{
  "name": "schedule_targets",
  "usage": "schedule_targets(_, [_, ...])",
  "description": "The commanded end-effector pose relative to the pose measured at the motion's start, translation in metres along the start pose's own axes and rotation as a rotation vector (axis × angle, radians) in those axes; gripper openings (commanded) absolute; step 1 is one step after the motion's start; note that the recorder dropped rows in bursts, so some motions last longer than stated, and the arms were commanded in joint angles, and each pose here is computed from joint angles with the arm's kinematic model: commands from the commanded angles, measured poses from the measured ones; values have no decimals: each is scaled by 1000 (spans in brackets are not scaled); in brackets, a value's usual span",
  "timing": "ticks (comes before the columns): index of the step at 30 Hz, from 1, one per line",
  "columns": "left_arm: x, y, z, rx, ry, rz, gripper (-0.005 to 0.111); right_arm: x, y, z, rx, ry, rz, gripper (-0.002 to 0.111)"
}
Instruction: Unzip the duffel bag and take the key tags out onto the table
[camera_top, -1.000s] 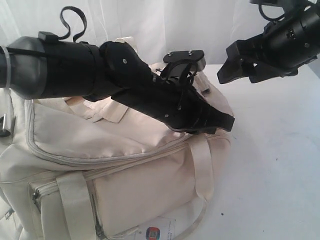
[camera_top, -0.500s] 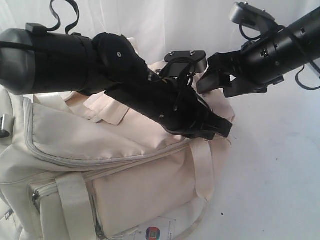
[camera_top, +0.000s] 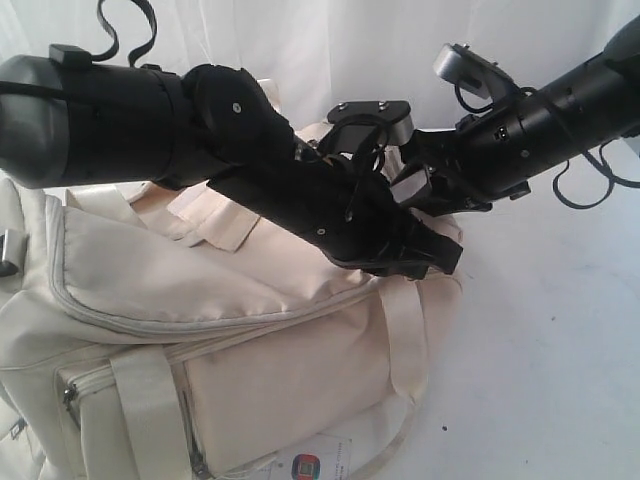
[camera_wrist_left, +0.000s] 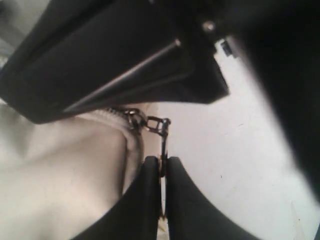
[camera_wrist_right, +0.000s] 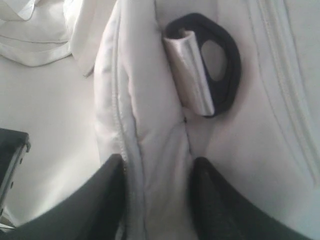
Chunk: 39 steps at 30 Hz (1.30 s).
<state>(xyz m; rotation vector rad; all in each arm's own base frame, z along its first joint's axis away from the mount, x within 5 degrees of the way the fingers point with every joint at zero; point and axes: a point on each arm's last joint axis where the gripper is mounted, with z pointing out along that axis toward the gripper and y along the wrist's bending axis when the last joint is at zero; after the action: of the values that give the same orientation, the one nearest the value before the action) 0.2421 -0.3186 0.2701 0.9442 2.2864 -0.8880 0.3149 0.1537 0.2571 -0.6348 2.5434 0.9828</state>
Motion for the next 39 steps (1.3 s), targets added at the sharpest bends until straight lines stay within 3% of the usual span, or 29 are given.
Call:
schedule_targets(1, [0, -7, -6, 30, 14, 22, 0, -1, 3, 2, -22, -8, -5, 19])
schedule_targets(4, [0, -7, -6, 31, 16, 22, 0, -5, 1, 0, 16, -38, -24, 0])
schedule_targets(12, [5, -10, -7, 58, 74, 24, 0, -12, -7, -1, 107, -110, -51, 0])
schedule_targets(26, [16, -17, -25, 81, 210, 102, 0, -13, -14, -11, 131, -126, -21, 0])
schedule_targets(35, [25, -13, -58, -67, 360, 139, 0, -12, -13, -11, 124, -115, -21, 0])
schedule_targets(39, [30, -16, -74, -76, 418, 166, 0, -11, -13, -11, 121, -112, -21, 0])
